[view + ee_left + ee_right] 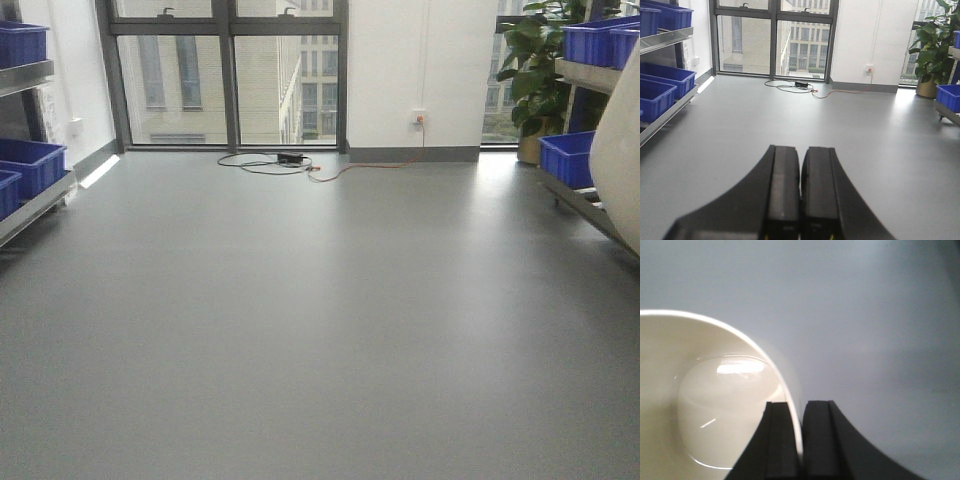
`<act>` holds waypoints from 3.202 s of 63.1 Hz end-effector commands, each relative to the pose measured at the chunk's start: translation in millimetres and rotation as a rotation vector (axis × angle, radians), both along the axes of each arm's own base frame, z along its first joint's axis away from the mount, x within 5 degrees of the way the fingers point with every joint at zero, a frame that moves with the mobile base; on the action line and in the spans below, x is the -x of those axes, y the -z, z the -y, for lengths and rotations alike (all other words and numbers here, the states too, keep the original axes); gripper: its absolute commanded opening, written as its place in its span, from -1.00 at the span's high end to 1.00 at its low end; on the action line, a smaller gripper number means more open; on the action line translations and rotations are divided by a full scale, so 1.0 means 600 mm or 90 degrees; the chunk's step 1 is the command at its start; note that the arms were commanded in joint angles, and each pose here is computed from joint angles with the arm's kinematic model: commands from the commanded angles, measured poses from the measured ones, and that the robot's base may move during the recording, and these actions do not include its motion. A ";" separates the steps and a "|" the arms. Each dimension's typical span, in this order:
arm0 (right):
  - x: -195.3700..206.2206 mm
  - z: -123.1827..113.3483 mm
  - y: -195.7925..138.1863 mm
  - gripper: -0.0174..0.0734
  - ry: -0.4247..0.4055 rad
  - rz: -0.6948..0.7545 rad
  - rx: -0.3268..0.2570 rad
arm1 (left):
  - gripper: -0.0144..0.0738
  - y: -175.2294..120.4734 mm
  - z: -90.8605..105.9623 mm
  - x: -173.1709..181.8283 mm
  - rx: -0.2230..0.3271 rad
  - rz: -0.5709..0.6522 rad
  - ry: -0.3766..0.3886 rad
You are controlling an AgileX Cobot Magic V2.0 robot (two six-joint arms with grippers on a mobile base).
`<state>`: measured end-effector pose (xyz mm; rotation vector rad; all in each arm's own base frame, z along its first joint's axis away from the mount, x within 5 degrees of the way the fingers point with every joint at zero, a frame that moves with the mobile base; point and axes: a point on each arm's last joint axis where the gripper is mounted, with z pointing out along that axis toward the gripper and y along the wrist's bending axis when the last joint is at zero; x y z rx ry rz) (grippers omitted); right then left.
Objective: Move white bin to right shelf second layer
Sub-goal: 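Drive toward the windows holding the bin in the right gripper, then turn the base to face the roller shelf with blue bins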
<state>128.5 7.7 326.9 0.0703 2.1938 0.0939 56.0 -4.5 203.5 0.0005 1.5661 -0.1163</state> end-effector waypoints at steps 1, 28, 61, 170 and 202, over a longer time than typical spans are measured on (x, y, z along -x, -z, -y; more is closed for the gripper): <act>-0.005 0.001 -0.026 0.50 0.002 0.072 -0.003 | 0.48 0.001 -0.001 0.001 0.008 0.048 -0.003; -0.005 0.001 -0.026 0.50 0.002 0.072 -0.003 | 0.48 0.001 -0.001 0.001 0.008 0.048 -0.003; -0.005 0.001 -0.027 0.50 0.002 0.073 -0.002 | 0.48 0.001 -0.001 0.000 0.008 0.047 -0.003; -0.007 0.001 -0.026 0.50 0.002 0.070 -0.002 | 0.48 0.001 -0.001 0.000 0.008 0.047 -0.003; -0.007 0.001 -0.026 0.50 0.002 0.070 -0.002 | 0.48 0.001 -0.001 0.000 0.008 0.047 -0.003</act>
